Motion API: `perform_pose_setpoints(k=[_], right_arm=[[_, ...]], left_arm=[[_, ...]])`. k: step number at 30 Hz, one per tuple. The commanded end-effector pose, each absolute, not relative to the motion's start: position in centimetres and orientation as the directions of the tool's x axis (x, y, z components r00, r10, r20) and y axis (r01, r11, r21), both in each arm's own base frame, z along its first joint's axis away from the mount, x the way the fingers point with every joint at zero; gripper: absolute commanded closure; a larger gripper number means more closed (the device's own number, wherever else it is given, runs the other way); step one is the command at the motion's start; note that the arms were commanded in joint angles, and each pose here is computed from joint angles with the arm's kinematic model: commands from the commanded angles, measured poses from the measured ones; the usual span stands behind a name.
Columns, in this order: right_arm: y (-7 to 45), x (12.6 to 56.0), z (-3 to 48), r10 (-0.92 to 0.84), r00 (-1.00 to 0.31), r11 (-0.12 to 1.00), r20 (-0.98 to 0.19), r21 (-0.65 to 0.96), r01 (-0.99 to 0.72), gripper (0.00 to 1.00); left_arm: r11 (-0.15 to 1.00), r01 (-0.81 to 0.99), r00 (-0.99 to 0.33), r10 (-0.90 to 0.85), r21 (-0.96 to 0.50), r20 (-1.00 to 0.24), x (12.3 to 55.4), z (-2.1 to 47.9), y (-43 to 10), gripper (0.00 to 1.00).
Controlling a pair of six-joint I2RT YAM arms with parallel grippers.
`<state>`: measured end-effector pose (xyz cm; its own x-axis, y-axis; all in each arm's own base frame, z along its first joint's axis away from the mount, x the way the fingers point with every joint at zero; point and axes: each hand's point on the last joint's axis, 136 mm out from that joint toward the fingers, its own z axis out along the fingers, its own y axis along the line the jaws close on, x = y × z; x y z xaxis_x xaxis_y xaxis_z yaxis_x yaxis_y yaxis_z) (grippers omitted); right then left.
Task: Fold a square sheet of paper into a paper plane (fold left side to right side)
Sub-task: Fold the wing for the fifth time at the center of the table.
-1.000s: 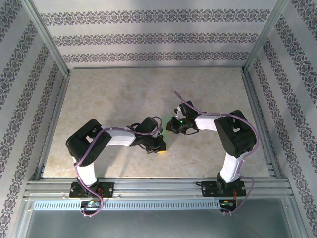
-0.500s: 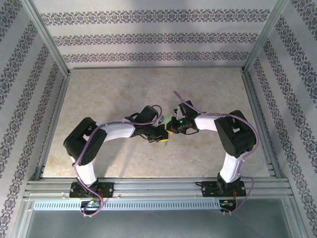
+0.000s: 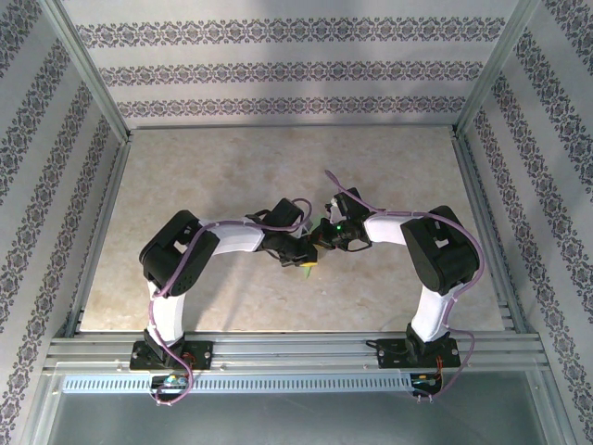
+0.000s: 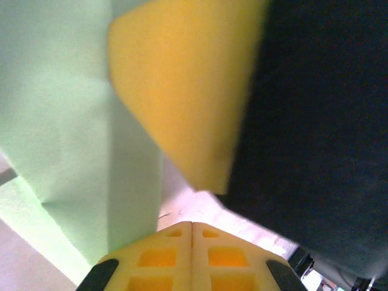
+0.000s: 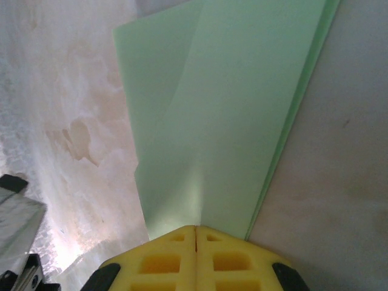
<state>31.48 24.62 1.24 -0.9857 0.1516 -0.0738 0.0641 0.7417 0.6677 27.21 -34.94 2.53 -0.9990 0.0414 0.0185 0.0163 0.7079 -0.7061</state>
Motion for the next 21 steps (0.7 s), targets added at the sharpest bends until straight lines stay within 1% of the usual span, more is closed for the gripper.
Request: perform_pose_setpoints(k=[1,12,21], right_arm=[[21.4,27.4,-4.6,0.163,-0.985,0.867,0.056,0.468,0.170,1.00],[21.2,27.3,-4.7,0.161,-0.985,0.873,0.057,0.458,0.169,1.00],[21.2,27.3,-4.7,0.161,-0.985,0.874,0.060,0.456,0.171,1.00]], left_arm=[[0.732,-0.006,-0.998,0.040,-0.681,0.052,26.3,0.7,-33.8,1.00],[0.740,-0.041,-0.994,0.040,-0.671,0.104,23.3,-0.8,-33.0,1.00],[0.738,-0.010,-0.996,0.056,-0.674,0.076,22.7,0.4,-32.4,1.00]])
